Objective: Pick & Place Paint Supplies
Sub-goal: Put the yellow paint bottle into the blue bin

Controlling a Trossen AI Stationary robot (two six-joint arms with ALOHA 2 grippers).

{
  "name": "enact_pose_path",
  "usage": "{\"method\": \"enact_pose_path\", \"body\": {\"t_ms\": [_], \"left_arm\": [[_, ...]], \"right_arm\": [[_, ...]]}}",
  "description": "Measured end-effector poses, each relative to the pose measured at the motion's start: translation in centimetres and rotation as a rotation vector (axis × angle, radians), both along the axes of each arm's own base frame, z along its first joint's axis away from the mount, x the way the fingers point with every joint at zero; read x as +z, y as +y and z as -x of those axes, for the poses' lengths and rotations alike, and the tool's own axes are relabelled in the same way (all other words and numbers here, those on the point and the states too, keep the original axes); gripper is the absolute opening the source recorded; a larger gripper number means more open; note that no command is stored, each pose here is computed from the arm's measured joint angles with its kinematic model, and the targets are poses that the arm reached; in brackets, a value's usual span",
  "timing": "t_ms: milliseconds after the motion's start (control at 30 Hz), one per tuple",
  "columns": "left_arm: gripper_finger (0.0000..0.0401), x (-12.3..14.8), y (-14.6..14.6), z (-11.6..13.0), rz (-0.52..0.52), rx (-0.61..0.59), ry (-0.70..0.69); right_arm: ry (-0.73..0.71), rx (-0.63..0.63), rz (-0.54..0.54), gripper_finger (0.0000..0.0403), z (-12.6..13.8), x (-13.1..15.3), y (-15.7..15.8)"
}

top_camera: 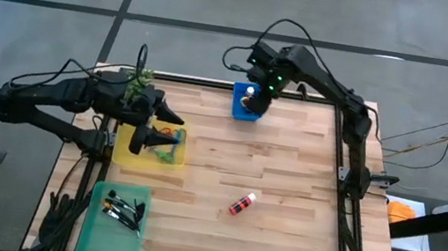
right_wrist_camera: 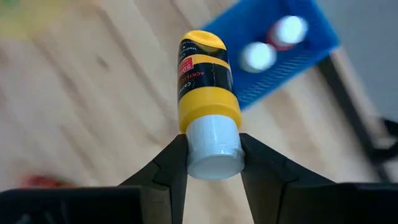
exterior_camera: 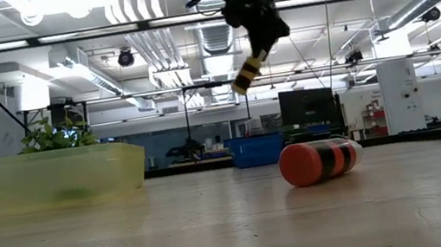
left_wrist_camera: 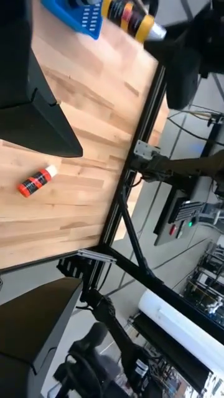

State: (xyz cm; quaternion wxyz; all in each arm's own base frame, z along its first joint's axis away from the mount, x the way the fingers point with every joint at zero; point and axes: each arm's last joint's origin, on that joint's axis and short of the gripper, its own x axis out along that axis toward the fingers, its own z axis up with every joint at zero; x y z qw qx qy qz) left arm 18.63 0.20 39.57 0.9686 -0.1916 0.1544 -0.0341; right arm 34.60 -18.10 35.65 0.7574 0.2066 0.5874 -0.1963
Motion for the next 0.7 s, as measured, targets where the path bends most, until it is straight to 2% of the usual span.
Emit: {"method": "enact_pose_path", "body": {"t_ms": [133, 233, 367, 500, 600, 700], "left_arm": [[0.0342, 0.0, 0.1, 0.6, -0.011, 0.041, 0.011], [0.0342, -0.3, 0.4, 0.7, -0.038, 0.129, 0.047], [0.0342, -0.9, 0.7, 0.3, -0.066, 0.233, 0.094], [0.0336, -1.2, 0.8, -0.8, -0.085, 0.258, 0.104], [0.0309, -1.3, 0.9, -2.6, -0.102, 0.252, 0.058], [0.0257, -1.2, 1.0, -4.8, -0.111, 0.252, -0.028]], "right_arm": [[-0.056, -0.102, -0.098, 0.0112, -1.2, -0.2, -0.3], [-0.054, -0.122, -0.179, 0.0112, -1.4, -0.6, 0.4], [-0.116, -0.083, -0.182, 0.0112, -0.5, 1.9, 3.0], [-0.228, -0.023, -0.174, 0.0112, 0.8, 5.1, 6.1], [-0.311, -0.002, -0.166, 0.0112, 1.5, 7.0, 8.1], [-0.363, 0.001, -0.166, 0.0112, 2.1, 8.2, 9.5]]}}
